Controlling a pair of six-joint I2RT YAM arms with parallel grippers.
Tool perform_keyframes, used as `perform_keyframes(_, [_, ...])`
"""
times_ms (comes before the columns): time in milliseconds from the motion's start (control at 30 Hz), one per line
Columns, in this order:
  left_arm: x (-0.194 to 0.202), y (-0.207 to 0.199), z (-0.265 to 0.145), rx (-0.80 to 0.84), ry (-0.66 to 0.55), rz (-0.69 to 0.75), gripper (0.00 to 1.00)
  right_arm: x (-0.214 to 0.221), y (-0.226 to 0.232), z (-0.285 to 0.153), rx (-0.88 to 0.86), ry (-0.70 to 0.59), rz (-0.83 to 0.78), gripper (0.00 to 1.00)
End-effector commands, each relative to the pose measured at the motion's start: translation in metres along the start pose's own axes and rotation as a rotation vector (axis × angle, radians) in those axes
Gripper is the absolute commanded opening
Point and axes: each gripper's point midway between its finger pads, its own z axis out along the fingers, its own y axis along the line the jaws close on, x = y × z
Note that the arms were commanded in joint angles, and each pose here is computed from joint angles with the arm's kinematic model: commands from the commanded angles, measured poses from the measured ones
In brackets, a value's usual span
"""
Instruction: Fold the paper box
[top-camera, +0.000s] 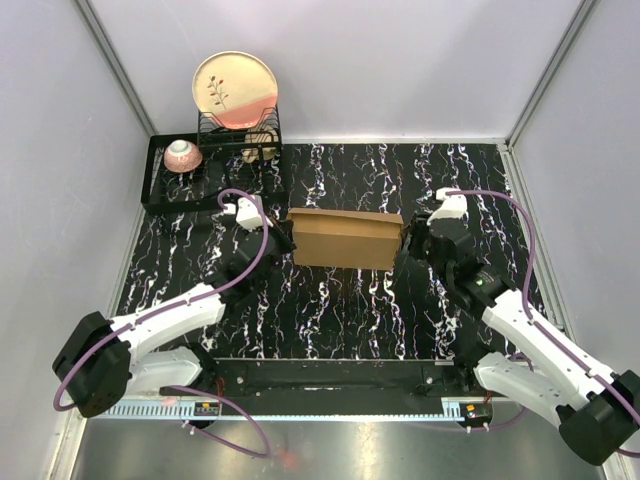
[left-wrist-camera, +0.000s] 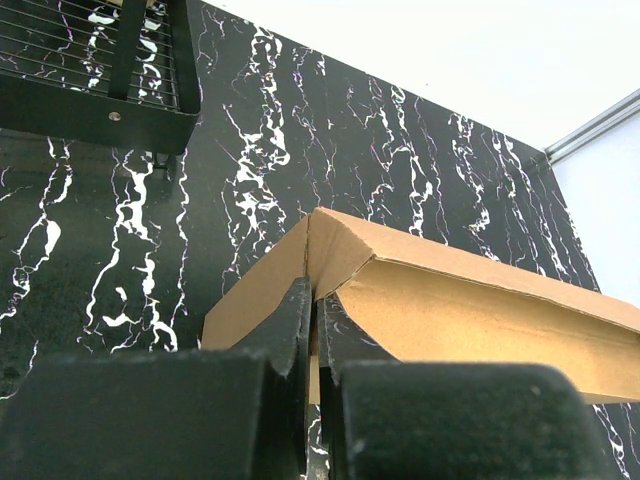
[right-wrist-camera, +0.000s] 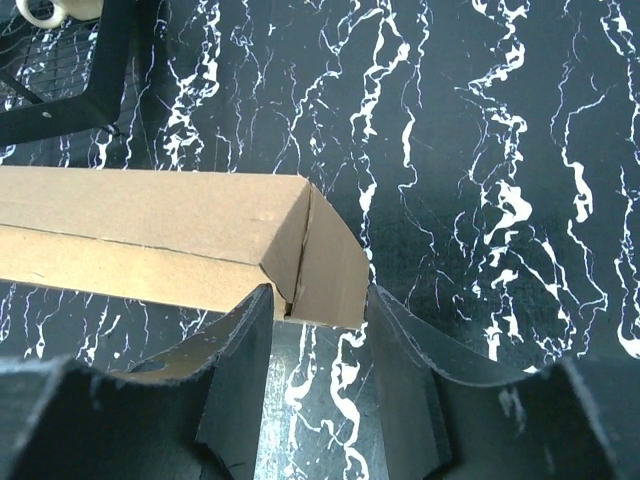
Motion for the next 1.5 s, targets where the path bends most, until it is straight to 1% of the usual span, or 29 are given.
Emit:
perform_keyframes(0, [0.127, 0.096, -0.05, -0.201, 0.49, 0.319, 0.0, -0.038, 0.012, 0.0, -0.018, -0.106, 0.002, 0.48])
perform_keyframes(133, [0.127, 0.094, -0.05, -0.196, 0.493, 0.319, 0.0, -0.042, 0.018, 0.007, -0.029, -0.105, -0.009, 0.43])
perform_keyframes(167, [0.128, 0.095, -0.051, -0.197, 0.494, 0.321, 0.0, -0.043, 0.019, 0.007, -0.03, -0.109, -0.01, 0.39])
perform_keyframes(233, [0.127, 0.093, -0.05, -0.194, 0.492, 0.32, 0.0, -0.042, 0.02, 0.01, -0.032, -0.107, -0.014, 0.34])
perform_keyframes(267, [0.127, 0.093, -0.05, -0.194, 0.492, 0.322, 0.0, -0.04, 0.02, 0.012, -0.031, -0.101, -0.016, 0.28])
perform_keyframes(333, [0.127, 0.092, -0.051, -0.19, 0.493, 0.326, 0.0, -0.039, 0.021, 0.013, -0.038, -0.097, -0.019, 0.2])
perform_keyframes(367, [0.127, 0.092, -0.051, -0.189, 0.494, 0.326, 0.0, -0.036, 0.02, 0.015, -0.033, -0.089, -0.019, 0.13])
perform_keyframes(467, [0.127, 0.092, -0.051, -0.19, 0.494, 0.332, 0.0, -0.032, 0.018, 0.014, -0.033, -0.085, -0.019, 0.02])
perform_keyframes(500, [0.127, 0.092, -0.051, -0.189, 0.493, 0.333, 0.0, -0.031, 0.018, 0.014, -0.031, -0.084, -0.018, 0.0])
perform_keyframes(700, [0.133, 0.092, -0.051, -0.185, 0.504, 0.334, 0.0, -0.005, 0.007, 0.016, -0.011, -0.035, -0.029, 0.0])
perform_keyframes(833, [0.143, 0.094, -0.052, -0.186, 0.523, 0.333, 0.0, 0.026, -0.006, 0.018, 0.02, 0.024, -0.036, 0.0])
perform_keyframes(967, [0.152, 0.094, -0.054, -0.177, 0.535, 0.329, 0.0, 0.047, -0.018, 0.018, 0.055, 0.063, -0.036, 0.0])
perform_keyframes(1167, [0.158, 0.092, -0.056, -0.171, 0.545, 0.331, 0.0, 0.053, -0.022, 0.016, 0.076, 0.088, -0.021, 0.0])
perform_keyframes(1233, [0.155, 0.089, -0.056, -0.166, 0.536, 0.334, 0.0, 0.045, -0.021, 0.013, 0.074, 0.071, -0.008, 0.0])
perform_keyframes(1267, [0.154, 0.089, -0.056, -0.166, 0.532, 0.333, 0.0, 0.043, -0.022, 0.011, 0.079, 0.068, -0.003, 0.05])
perform_keyframes(1300, [0.152, 0.089, -0.055, -0.166, 0.531, 0.336, 0.0, 0.035, -0.02, 0.007, 0.074, 0.048, 0.004, 0.22])
perform_keyframes(1367, [0.15, 0.088, -0.055, -0.167, 0.524, 0.343, 0.0, 0.022, -0.018, 0.0, 0.072, 0.027, 0.011, 0.38])
perform_keyframes(1400, [0.149, 0.087, -0.055, -0.166, 0.523, 0.346, 0.0, 0.013, -0.019, -0.004, 0.076, 0.004, 0.017, 0.5])
perform_keyframes(1467, [0.147, 0.087, -0.055, -0.169, 0.517, 0.348, 0.0, -0.003, -0.016, -0.012, 0.071, -0.02, 0.018, 0.57])
